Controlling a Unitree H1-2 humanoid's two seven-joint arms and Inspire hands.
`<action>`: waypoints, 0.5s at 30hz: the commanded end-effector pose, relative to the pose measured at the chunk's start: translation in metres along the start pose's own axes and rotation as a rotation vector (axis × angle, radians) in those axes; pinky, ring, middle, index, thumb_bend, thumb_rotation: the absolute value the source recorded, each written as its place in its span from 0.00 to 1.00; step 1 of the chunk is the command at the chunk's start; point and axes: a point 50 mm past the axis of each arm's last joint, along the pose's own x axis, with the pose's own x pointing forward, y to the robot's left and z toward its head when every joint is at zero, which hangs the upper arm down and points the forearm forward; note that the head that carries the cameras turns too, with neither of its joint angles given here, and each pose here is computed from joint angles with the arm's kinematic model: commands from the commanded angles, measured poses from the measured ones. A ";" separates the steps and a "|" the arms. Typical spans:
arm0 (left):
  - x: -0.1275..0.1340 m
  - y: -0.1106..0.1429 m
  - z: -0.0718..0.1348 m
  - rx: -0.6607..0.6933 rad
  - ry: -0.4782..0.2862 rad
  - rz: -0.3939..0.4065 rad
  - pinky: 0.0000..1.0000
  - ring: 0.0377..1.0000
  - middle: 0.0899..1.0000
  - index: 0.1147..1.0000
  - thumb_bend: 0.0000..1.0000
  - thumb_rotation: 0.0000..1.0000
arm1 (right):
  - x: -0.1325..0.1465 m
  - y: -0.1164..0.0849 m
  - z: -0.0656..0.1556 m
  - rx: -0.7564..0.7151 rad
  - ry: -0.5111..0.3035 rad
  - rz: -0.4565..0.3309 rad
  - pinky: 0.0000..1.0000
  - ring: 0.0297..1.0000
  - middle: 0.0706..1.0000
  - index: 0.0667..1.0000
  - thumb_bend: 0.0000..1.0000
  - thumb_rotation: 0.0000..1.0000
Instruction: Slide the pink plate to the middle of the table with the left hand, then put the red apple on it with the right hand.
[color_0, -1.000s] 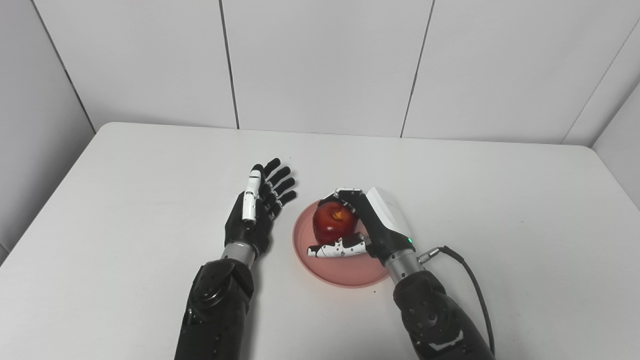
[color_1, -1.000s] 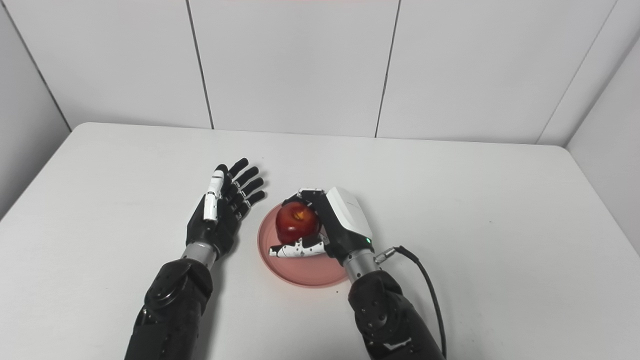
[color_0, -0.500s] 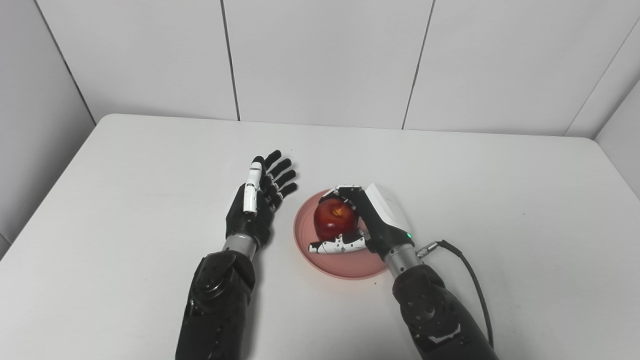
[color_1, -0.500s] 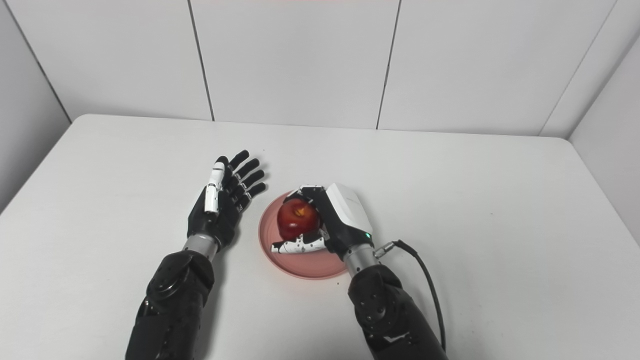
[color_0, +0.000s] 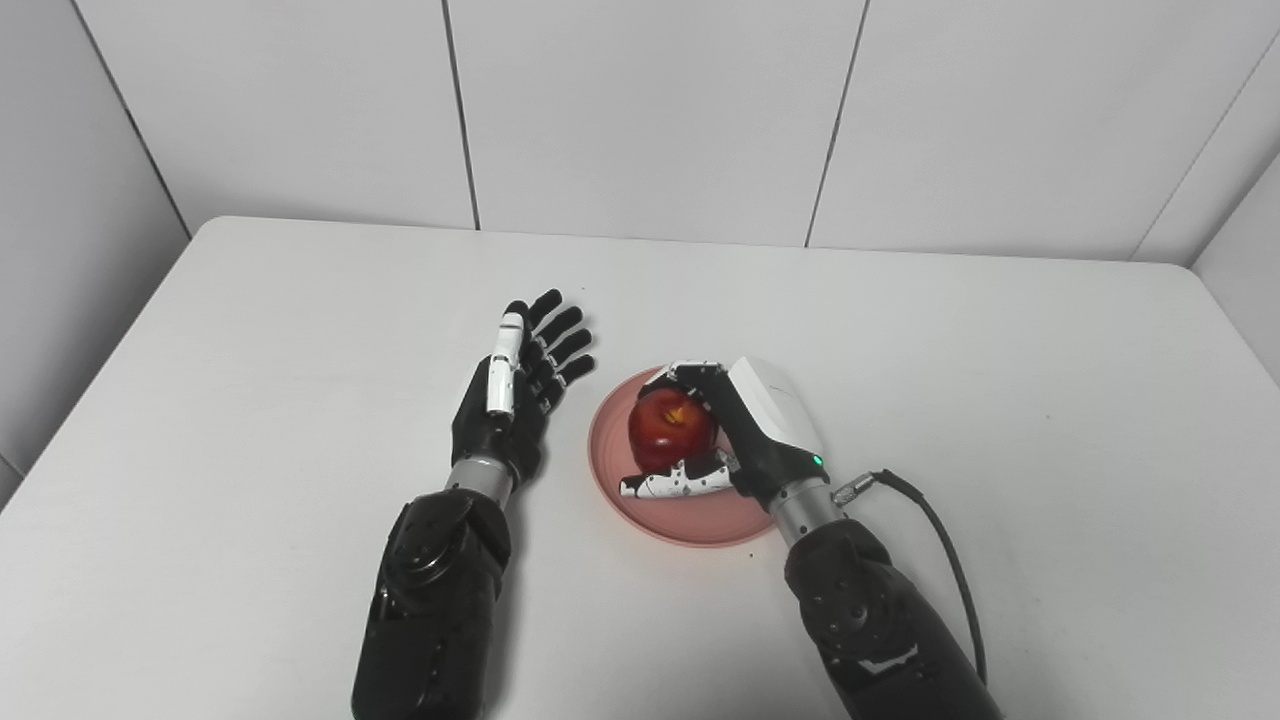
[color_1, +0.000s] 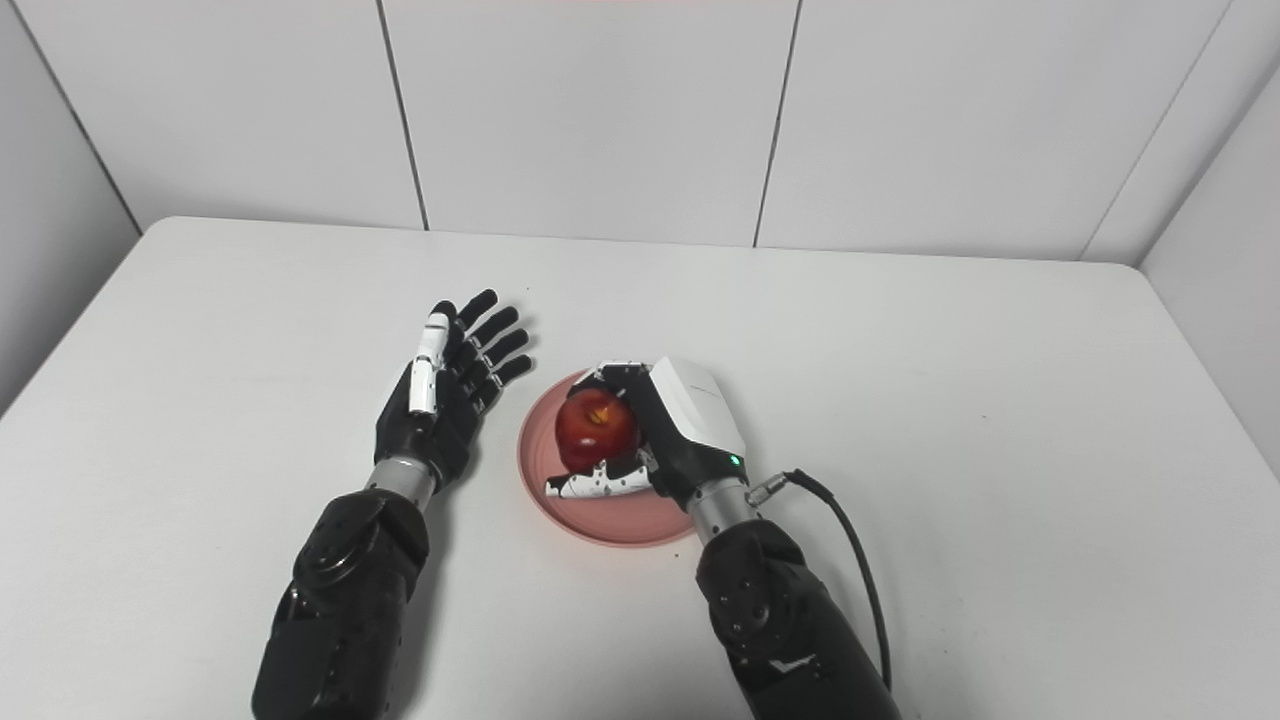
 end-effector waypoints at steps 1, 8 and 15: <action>0.003 -0.008 0.006 0.004 -0.009 -0.019 0.83 0.84 0.85 0.84 0.37 1.00 | 0.007 -0.011 0.013 -0.013 -0.094 -0.055 0.29 0.35 0.42 0.45 0.52 0.13; 0.003 -0.008 0.006 0.003 -0.009 -0.019 0.83 0.84 0.84 0.83 0.38 1.00 | 0.007 -0.013 0.012 -0.010 -0.090 -0.059 0.31 0.37 0.43 0.45 0.52 0.13; 0.003 -0.008 0.006 -0.004 -0.006 -0.013 0.83 0.84 0.84 0.83 0.38 1.00 | 0.006 -0.016 0.015 0.002 -0.075 -0.071 0.36 0.43 0.49 0.45 0.52 0.14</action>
